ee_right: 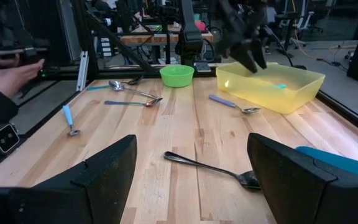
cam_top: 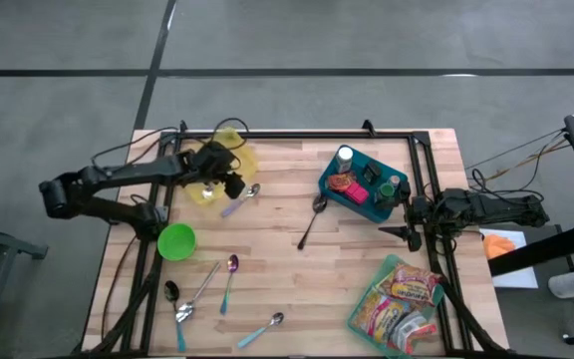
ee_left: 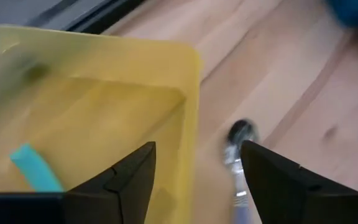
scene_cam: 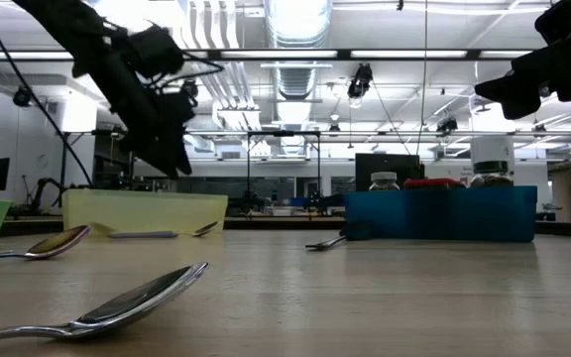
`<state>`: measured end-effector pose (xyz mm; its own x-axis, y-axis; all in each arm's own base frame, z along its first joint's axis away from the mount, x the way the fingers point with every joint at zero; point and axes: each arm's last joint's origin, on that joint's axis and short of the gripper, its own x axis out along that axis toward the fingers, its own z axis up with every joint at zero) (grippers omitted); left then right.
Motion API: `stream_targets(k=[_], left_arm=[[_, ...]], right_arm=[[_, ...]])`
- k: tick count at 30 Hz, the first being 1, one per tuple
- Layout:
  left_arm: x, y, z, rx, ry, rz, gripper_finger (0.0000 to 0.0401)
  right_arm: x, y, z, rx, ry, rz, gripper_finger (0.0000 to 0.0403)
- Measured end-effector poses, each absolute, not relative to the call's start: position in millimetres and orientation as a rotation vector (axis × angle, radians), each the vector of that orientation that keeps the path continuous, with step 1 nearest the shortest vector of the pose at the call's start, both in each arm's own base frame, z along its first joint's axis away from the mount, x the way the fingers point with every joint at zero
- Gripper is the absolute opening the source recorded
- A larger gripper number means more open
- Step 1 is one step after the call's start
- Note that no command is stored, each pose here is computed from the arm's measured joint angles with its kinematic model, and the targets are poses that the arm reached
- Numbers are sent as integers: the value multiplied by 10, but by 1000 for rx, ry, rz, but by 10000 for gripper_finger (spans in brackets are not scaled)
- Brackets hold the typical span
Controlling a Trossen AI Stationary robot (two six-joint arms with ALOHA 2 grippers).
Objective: Pick & Place Food Item
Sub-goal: Put the purple spoon into the yellow bin
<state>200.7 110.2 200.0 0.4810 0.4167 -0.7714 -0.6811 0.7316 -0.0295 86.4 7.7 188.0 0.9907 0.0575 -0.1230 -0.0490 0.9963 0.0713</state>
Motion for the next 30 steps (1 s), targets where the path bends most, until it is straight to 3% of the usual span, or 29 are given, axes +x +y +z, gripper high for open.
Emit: stream_targets(k=[19, 30], left_arm=[[2196, 416, 2034, -481, 740, 710, 236], [2435, 457, 1682, -465, 951, 789, 236]], right_arm=[[864, 77, 1880, 66, 125, 54, 303], [864, 77, 1880, 67, 125, 53, 303]])
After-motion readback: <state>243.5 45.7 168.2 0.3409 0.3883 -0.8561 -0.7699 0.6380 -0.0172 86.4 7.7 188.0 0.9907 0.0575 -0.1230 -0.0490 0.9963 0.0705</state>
